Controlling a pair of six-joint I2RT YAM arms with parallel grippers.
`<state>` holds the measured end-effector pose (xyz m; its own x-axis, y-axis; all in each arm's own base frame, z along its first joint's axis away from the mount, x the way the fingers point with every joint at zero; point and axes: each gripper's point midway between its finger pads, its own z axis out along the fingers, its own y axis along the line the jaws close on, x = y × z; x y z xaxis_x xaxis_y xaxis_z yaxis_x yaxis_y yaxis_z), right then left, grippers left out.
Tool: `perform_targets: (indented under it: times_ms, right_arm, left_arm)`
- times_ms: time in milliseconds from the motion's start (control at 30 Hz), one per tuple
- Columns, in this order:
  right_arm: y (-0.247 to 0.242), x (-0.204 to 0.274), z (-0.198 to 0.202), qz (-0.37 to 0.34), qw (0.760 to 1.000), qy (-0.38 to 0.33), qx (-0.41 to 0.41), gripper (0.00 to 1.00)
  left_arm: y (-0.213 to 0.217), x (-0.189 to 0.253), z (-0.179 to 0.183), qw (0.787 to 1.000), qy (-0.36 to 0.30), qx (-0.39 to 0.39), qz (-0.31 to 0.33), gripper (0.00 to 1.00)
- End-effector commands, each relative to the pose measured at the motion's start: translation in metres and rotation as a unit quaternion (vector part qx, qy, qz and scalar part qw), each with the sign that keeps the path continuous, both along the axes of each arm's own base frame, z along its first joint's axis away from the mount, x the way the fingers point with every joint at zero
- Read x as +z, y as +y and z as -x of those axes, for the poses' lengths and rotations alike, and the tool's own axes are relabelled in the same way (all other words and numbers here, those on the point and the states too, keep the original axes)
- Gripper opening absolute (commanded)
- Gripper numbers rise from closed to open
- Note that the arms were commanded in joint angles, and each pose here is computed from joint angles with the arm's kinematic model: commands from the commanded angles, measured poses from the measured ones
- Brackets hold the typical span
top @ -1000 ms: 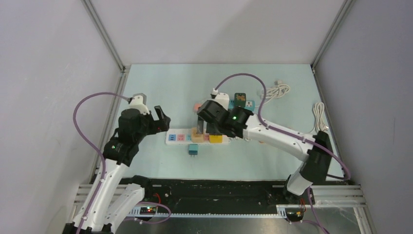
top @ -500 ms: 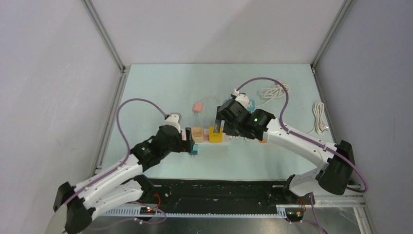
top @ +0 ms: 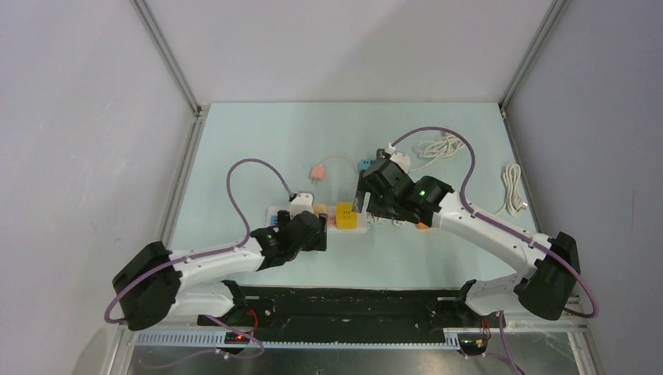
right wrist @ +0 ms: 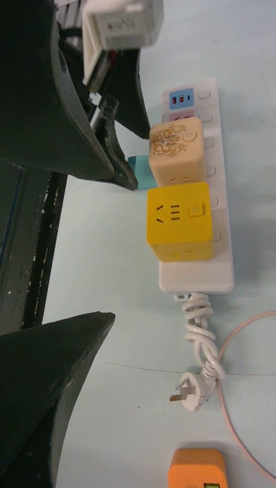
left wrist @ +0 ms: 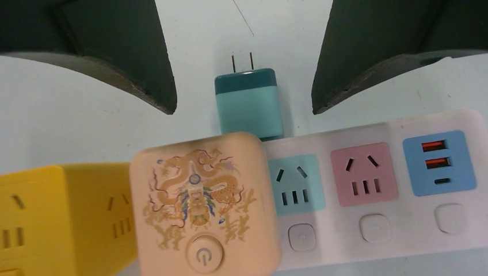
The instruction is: Insert the plug
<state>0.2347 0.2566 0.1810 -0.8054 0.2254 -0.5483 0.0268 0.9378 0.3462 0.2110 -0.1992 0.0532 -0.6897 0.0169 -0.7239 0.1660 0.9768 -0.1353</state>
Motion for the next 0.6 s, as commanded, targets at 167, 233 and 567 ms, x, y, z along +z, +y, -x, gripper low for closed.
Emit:
perform_targets:
  times_ms: [167,233,567]
  right_arm:
    - [-0.02,0.029,-0.007,-0.028,0.999,-0.034,-0.025,0.88]
    - [-0.021,0.03,-0.008,-0.029,0.999,-0.035,-0.027,0.88]
    - [-0.023,0.028,-0.008,-0.028,0.999,-0.03,-0.029,0.88]
  left_arm:
    - [-0.019,-0.019,-0.007,0.999,-0.002,0.029,0.031,0.9]
    - [-0.02,-0.021,-0.006,0.999,0.001,0.031,0.034,0.87]
    - [-0.008,-0.036,-0.005,0.998,-0.003,0.059,0.023,0.76]
